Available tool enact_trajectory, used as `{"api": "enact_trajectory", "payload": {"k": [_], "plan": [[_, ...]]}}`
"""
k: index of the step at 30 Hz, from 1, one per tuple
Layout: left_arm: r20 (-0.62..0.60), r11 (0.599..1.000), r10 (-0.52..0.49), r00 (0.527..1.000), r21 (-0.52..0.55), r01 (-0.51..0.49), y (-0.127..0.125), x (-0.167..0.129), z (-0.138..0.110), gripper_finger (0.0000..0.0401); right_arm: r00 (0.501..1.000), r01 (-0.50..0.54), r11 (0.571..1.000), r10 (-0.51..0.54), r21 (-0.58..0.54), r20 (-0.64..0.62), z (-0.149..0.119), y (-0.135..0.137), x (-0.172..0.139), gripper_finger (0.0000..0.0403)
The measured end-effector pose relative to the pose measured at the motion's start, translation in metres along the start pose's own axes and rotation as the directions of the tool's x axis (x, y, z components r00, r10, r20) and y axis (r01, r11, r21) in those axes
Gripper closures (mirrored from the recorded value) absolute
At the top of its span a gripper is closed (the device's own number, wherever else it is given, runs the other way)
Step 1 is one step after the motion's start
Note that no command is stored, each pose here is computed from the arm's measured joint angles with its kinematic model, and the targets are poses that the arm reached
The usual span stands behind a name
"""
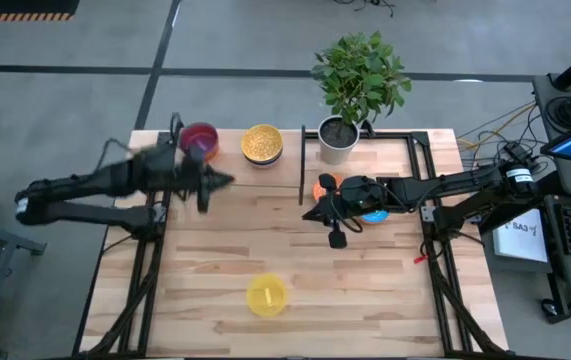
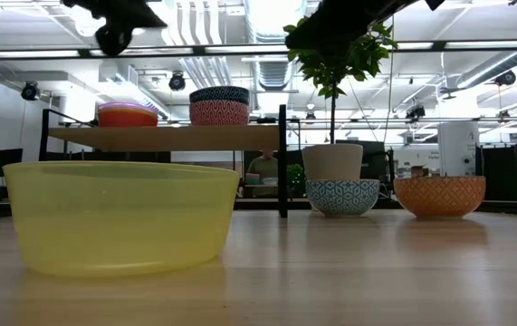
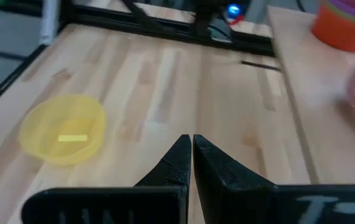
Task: Place and stack bowls onto a shelf
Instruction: Stack the orange bowl on the yellow bowl on the shelf
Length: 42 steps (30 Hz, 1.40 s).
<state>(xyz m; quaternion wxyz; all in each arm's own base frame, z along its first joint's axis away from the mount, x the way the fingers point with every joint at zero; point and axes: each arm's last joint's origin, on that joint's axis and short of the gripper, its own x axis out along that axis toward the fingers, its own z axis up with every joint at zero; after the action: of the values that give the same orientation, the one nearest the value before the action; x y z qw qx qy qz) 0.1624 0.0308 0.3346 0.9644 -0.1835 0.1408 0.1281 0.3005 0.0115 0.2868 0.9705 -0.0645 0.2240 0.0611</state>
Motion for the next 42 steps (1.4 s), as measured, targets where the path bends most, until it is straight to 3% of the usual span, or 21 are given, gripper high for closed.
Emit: {"api": "enact_trajectory", "payload": {"k": [3,6,11,14,20,24,27,36,42], "plan": [[0.090,0.979,-0.185,0.979,0.106,0.175,-0.023,0.007,-0.020,0.0401,0.998,0.060,0.996,-0.059,0.072,-0.019,-0.001,-0.002,0.001,0.0394],[0.115,0.925,-0.328,0.938,0.241,0.294,-0.040,0.007,-0.039,0.0401,0.997,0.072,0.986,-0.067,0.149,-0.043,-0.004,-0.002,0.002,0.0394],[-0.010,0.813,-0.452,0.892,0.405,0.417,-0.058,0.005,-0.074,0.0401,0.980,0.113,0.943,-0.052,0.314,-0.194,-0.015,-0.001,0.000,0.0394],[-0.052,0.782,-0.484,0.873,0.422,0.459,-0.063,0.003,-0.085,0.0401,0.940,0.208,0.891,-0.069,0.404,-0.333,-0.017,-0.005,-0.004,0.0394],[-0.085,0.781,-0.483,0.872,0.410,0.472,-0.064,-0.001,-0.085,0.0401,0.770,0.429,0.773,-0.043,0.467,-0.636,-0.022,-0.026,-0.001,0.0394],[-0.097,0.787,-0.476,0.874,0.395,0.473,-0.064,-0.004,-0.081,0.0401,0.595,0.534,0.720,0.052,0.443,-0.802,-0.027,-0.039,0.005,0.0394],[-0.107,0.795,-0.464,0.879,0.386,0.467,-0.064,-0.005,-0.079,0.0401,0.463,0.592,0.709,0.091,0.384,-0.882,-0.032,-0.044,0.008,0.0394],[-0.122,0.803,-0.456,0.882,0.371,0.467,-0.064,-0.007,-0.077,0.0401,0.412,0.644,0.642,0.167,0.415,-0.896,-0.043,-0.041,0.008,0.0342],[-0.118,0.803,-0.458,0.881,0.370,0.467,-0.064,-0.007,-0.076,0.0401,0.333,0.726,0.612,0.084,0.312,-0.939,-0.064,-0.039,0.004,0.0290]]}}
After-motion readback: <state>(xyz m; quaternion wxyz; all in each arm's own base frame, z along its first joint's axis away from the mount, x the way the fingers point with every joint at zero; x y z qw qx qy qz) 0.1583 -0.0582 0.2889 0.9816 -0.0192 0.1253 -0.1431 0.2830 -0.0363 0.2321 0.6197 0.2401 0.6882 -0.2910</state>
